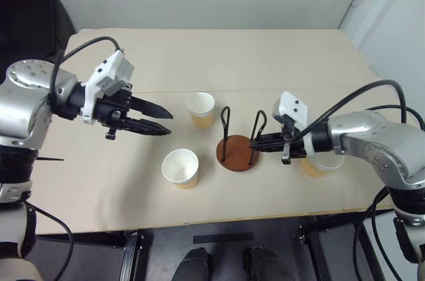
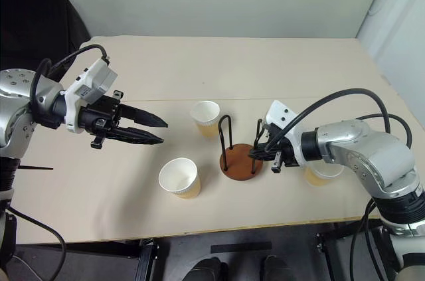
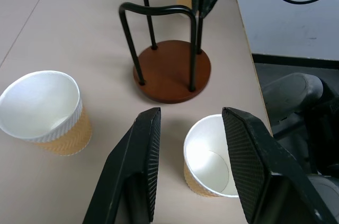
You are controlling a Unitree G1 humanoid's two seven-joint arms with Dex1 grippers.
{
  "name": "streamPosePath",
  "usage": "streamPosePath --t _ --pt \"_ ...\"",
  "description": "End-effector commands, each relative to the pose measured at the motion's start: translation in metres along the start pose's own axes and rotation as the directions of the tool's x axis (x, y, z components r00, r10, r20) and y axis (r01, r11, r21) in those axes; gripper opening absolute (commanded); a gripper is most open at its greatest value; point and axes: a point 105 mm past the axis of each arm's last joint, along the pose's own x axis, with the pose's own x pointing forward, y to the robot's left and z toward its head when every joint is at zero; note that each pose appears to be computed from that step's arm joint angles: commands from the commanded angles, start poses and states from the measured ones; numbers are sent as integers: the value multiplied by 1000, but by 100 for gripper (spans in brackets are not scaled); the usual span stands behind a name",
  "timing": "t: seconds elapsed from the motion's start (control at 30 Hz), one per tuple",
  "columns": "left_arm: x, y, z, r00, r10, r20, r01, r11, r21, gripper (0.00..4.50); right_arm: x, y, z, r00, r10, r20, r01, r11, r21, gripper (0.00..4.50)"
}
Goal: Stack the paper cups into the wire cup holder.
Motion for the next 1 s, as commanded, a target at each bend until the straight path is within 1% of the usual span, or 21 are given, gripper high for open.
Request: streamPosePath --t 0.03,0.17,0.2,0.23,0.27,0.43,0.6,0.83,1.0 --pt "-5 -6 10 1000 -17 4 17 999 45 198 4 -1 1 1000 -17 3 17 999 -45 1" --pt "-4 -5 11 1000 -17 9 16 999 47 198 9 -2 -10 999 -31 -33 29 998 -57 1" --pt "-3 -4 11 1000 -16 12 16 999 48 198 9 -1 -12 999 -24 -41 22 998 -56 52" --pt "-3 -4 11 1000 -16 13 16 999 48 198 8 -1 -15 999 -23 -47 20 998 -55 66" --pt "-3 -4 11 1000 -16 14 15 999 49 198 8 -1 -17 998 -25 -53 22 998 -57 94" --pt "0 -3 11 1000 -19 23 18 999 50 198 5 -7 -25 995 -57 -84 51 996 -70 259" --pt "2 -2 11 999 -24 28 22 998 52 198 0 -9 -27 993 -69 -97 61 995 -83 259" --pt "5 1 12 999 -25 40 23 998 55 198 -12 -24 -22 986 -147 -79 139 985 -103 259" --pt "7 3 13 999 -29 45 26 998 59 198 -29 -23 -20 983 -154 -105 142 984 -111 259"
